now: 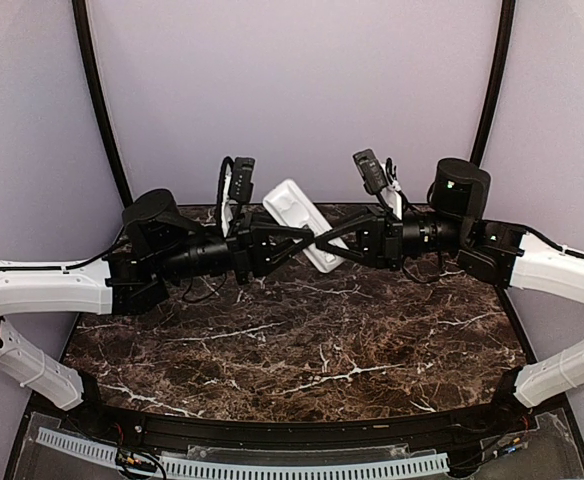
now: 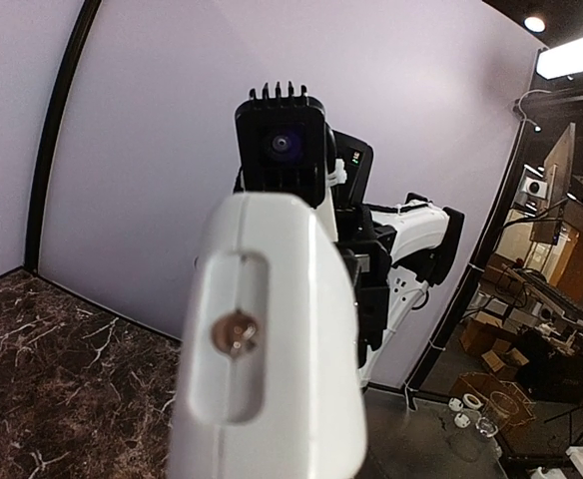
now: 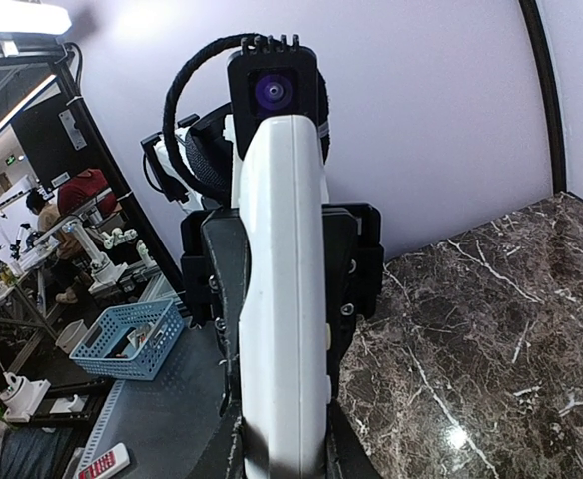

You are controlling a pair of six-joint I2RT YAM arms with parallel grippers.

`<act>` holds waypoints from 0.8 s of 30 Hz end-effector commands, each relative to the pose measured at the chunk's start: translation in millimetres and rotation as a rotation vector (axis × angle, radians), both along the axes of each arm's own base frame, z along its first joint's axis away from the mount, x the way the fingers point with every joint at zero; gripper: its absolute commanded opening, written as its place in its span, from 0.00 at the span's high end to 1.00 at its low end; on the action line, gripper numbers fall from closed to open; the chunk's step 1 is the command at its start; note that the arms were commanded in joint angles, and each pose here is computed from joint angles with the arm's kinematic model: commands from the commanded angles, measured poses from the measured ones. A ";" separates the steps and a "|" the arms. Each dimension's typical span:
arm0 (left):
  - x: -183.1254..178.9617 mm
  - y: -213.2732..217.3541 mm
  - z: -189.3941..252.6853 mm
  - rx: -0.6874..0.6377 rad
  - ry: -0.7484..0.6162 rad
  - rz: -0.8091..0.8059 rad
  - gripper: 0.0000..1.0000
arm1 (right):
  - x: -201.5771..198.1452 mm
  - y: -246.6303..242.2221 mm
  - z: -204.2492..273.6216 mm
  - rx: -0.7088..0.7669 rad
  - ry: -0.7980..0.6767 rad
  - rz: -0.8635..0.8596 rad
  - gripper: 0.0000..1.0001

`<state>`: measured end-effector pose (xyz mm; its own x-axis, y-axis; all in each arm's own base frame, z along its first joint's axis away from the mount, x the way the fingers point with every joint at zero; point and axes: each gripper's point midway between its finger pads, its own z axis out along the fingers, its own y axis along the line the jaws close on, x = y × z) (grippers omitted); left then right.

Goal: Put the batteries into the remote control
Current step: Pass from the right arm to the left

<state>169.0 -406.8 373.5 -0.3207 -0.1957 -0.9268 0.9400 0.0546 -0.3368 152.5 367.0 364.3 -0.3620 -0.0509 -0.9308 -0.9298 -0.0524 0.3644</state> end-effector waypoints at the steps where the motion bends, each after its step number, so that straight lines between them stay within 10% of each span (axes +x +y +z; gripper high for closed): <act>1: -1.6 7.9 7.9 -0.018 -0.055 0.034 1.00 | 0.7 5.1 -9.2 -0.044 0.002 -0.005 0.84; 11: 1.5 11.7 -7.2 0.062 -0.046 0.066 1.00 | 0.6 -7.9 -10.3 -0.161 -0.075 -0.044 0.48; 24: -14.0 10.5 -21.4 0.180 -0.143 -0.010 1.00 | -10.5 -18.6 -12.5 -0.285 -0.237 0.057 0.40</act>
<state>170.7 -403.5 335.6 -0.2706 -0.0428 -0.9617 0.9513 0.1410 -0.2740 150.7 349.7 355.2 -0.1800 -0.2567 -0.9496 -0.9836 0.0346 0.1770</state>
